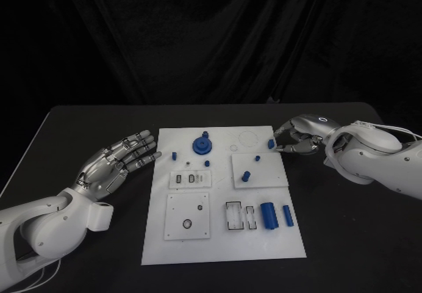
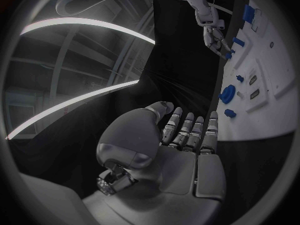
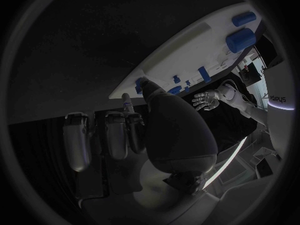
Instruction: Assemble the parts on the task board
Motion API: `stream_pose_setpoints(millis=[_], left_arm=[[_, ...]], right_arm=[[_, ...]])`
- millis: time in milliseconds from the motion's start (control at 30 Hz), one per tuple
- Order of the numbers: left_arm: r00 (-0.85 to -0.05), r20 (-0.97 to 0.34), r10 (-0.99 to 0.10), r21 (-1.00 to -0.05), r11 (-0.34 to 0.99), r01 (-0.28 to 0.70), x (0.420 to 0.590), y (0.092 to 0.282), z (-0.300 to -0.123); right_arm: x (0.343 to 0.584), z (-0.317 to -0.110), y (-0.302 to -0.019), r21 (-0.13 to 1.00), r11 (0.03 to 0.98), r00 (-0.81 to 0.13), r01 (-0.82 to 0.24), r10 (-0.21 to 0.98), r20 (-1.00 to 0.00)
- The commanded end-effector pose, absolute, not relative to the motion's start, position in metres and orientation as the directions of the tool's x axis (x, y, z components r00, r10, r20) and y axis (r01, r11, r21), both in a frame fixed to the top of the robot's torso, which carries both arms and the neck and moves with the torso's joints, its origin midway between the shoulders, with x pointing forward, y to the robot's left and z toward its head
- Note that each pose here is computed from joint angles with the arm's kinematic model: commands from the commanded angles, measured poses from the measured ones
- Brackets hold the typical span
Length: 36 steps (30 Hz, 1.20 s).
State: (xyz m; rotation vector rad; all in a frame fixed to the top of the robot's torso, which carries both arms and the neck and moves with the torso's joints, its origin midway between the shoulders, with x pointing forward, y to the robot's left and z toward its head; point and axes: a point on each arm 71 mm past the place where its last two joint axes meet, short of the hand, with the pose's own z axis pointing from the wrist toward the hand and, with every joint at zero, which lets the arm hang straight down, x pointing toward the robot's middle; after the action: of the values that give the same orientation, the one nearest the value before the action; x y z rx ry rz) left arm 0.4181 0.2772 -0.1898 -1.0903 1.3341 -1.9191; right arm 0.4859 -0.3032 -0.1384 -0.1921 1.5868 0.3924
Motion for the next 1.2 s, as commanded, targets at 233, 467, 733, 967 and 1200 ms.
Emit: stream_pose_setpoints(millis=[233, 467, 733, 967, 1200], left_arm=[[-0.53, 0.316, -0.787, -0.878, -0.454, 0.152, 0.417, 0.282, -0.177], [-0.531, 0.316, -0.786, -0.878, -0.454, 0.15, 0.417, 0.282, -0.177], [-0.531, 0.316, -0.786, -0.879, -0.453, 0.148, 0.418, 0.282, -0.178], [-0.533, 0.316, -0.785, -0.879, -0.453, 0.146, 0.418, 0.281, -0.178], [-0.532, 0.316, -0.786, -0.88, -0.452, 0.145, 0.418, 0.282, -0.178]], right_arm=[[0.488, -0.143, -0.303, 0.12, 0.935, -0.05, -0.333, 0.109, -0.993], [0.489, -0.144, -0.3, 0.121, 0.931, -0.047, -0.344, 0.112, -0.993], [0.49, -0.144, -0.296, 0.123, 0.927, -0.042, -0.354, 0.115, -0.992], [0.491, -0.144, -0.293, 0.123, 0.925, -0.045, -0.36, 0.114, -0.992], [0.491, -0.145, -0.29, 0.122, 0.924, -0.047, -0.363, 0.113, -0.992]])
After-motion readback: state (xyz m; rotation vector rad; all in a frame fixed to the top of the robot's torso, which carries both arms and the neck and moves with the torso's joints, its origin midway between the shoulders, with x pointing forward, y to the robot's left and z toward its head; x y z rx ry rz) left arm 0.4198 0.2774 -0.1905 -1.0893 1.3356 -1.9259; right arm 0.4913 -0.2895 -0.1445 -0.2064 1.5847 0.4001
